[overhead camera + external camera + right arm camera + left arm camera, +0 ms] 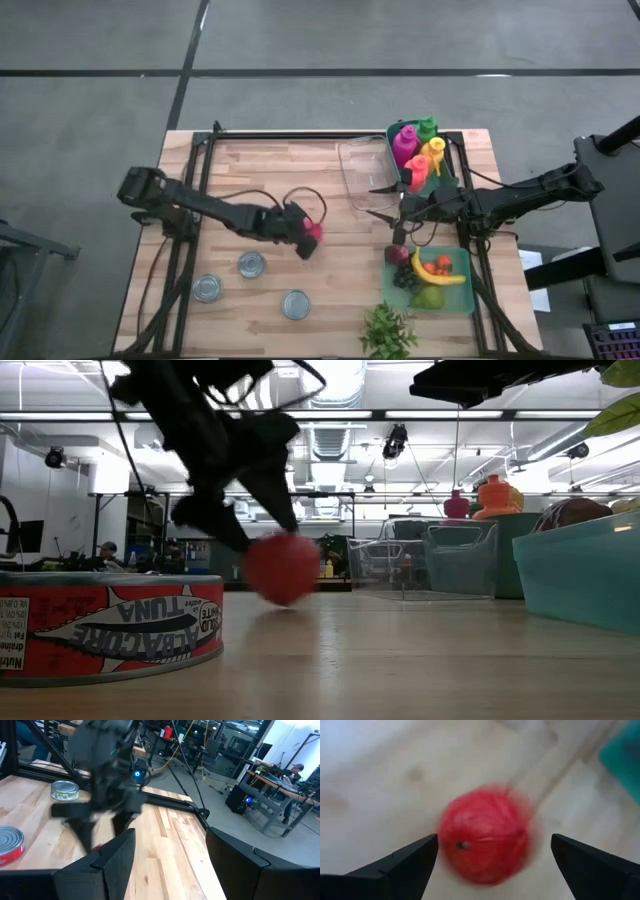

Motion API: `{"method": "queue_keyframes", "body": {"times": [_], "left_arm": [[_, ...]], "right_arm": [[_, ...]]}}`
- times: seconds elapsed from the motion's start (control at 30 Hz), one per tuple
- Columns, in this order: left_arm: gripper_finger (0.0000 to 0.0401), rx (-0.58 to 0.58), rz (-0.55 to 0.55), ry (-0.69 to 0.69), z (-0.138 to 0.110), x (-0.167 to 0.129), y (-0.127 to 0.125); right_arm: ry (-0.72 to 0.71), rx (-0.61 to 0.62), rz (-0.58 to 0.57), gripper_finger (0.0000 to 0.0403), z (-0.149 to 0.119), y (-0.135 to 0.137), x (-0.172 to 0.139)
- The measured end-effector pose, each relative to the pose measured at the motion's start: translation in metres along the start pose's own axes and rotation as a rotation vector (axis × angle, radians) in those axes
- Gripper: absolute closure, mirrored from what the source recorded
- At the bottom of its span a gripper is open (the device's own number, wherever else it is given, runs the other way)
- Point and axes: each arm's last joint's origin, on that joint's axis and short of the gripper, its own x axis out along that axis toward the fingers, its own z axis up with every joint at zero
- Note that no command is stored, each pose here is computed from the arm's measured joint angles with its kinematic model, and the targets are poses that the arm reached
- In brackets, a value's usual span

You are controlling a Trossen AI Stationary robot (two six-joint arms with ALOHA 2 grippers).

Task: Pick & Place Food Item
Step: Put the red apple into the green transparent bin

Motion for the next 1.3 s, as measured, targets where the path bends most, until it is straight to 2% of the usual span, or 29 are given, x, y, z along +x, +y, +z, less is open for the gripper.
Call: {"method": "queue_keyframes", "body": {"times": [0.1, 0.2, 0.33, 0.43, 0.6, 0.73, 0.87, 0.97, 1.07, 1.2, 1.3], "left_arm": [[0.0011, 0.009, -0.046, -0.007, -0.010, 0.021, -0.011], [0.0011, 0.029, -0.109, -0.055, -0.008, 0.035, -0.026], [0.0011, 0.102, -0.111, -0.061, -0.011, 0.052, -0.039], [0.0011, 0.138, -0.139, -0.076, -0.007, 0.057, -0.052], [0.0011, 0.173, -0.123, -0.064, -0.007, 0.065, -0.061], [0.0011, 0.211, -0.145, -0.081, -0.005, 0.060, -0.068], [0.0011, 0.284, -0.114, -0.143, 0.001, 0.049, -0.069], [0.0011, 0.367, -0.059, -0.205, 0.011, 0.033, -0.067], [0.0011, 0.401, -0.011, -0.302, 0.026, 0.011, -0.061], [0.0011, 0.417, -0.063, -0.481, 0.049, -0.027, -0.051], [0.0011, 0.459, -0.145, -0.583, 0.052, -0.048, -0.035]], "right_arm": [[0.001, -0.001, 0.001, 0.0164, 0.000, 0.000, 0.000], [0.000, -0.001, 0.000, 0.0164, 0.000, 0.000, 0.000], [0.000, 0.000, 0.000, 0.0164, 0.000, 0.000, 0.000], [0.004, -0.002, 0.001, 0.0164, 0.000, 0.000, 0.000], [0.001, -0.001, 0.001, 0.0164, 0.000, 0.000, 0.000], [0.004, -0.001, 0.001, 0.0164, 0.000, 0.000, 0.000], [0.003, -0.001, 0.001, 0.0164, 0.000, 0.000, 0.000], [0.002, -0.001, 0.000, 0.0164, 0.000, 0.000, 0.000], [0.001, 0.000, 0.001, 0.0164, 0.000, 0.000, 0.000], [0.001, 0.000, 0.000, 0.0164, 0.000, 0.000, 0.000], [0.001, -0.001, 0.000, 0.0164, 0.000, 0.000, 0.000]]}}
